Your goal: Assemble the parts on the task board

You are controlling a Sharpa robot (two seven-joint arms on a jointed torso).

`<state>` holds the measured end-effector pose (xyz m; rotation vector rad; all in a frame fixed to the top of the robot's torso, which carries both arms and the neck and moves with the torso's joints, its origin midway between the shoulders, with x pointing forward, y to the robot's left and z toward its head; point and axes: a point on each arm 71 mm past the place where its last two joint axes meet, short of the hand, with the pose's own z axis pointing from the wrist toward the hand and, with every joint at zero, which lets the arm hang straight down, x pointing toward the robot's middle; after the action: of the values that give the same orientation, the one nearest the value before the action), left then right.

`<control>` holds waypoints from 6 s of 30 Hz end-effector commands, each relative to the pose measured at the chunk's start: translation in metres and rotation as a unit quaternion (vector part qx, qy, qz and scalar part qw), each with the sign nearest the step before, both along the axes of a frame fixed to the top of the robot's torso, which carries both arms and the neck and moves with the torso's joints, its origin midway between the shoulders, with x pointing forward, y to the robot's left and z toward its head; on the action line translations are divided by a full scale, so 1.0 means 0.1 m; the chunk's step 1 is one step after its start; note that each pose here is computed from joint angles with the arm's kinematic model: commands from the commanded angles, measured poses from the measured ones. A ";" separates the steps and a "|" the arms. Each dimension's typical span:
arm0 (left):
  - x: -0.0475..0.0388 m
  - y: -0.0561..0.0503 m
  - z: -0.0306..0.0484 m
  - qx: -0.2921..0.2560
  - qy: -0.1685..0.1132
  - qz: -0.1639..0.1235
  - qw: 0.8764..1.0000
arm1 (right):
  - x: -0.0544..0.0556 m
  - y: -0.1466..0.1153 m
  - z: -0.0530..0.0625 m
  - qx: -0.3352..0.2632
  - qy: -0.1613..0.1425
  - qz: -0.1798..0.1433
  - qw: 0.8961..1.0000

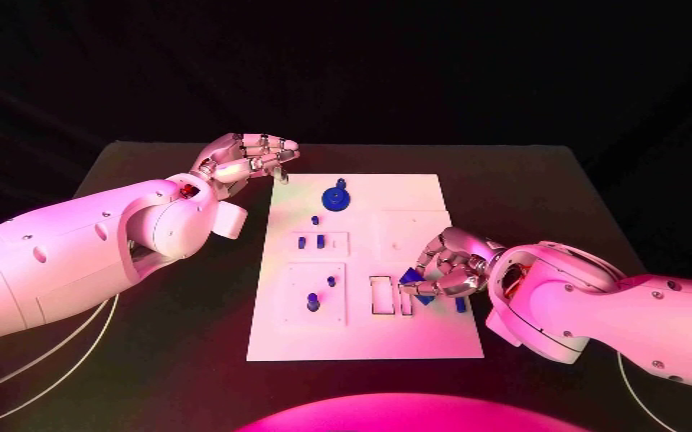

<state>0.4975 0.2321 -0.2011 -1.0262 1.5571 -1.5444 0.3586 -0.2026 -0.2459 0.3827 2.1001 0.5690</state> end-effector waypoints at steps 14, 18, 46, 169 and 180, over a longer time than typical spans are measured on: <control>-0.012 -0.02 0.010 -0.006 0.000 -0.008 1.000 | 0.00 0.26 -0.14 0.027 0.047 0.006 0.998; -0.014 -0.02 0.010 -0.006 0.001 -0.008 1.000 | 0.02 0.28 -0.16 0.020 0.040 0.009 0.999; -0.015 -0.01 0.007 -0.005 0.003 -0.008 1.000 | 0.12 0.35 -0.25 -0.004 0.032 0.027 0.999; -0.030 -0.03 0.005 -0.011 0.002 -0.013 1.000 | -0.21 -0.10 -0.29 0.037 0.051 -0.019 0.998; -0.032 -0.04 0.003 -0.011 0.003 -0.016 1.000 | -0.20 -0.01 -0.36 0.035 0.067 -0.015 0.997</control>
<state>0.4952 0.2312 -0.2016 -1.0320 1.5636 -1.5569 0.3398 -0.2047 -0.2801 0.4938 2.1861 0.6092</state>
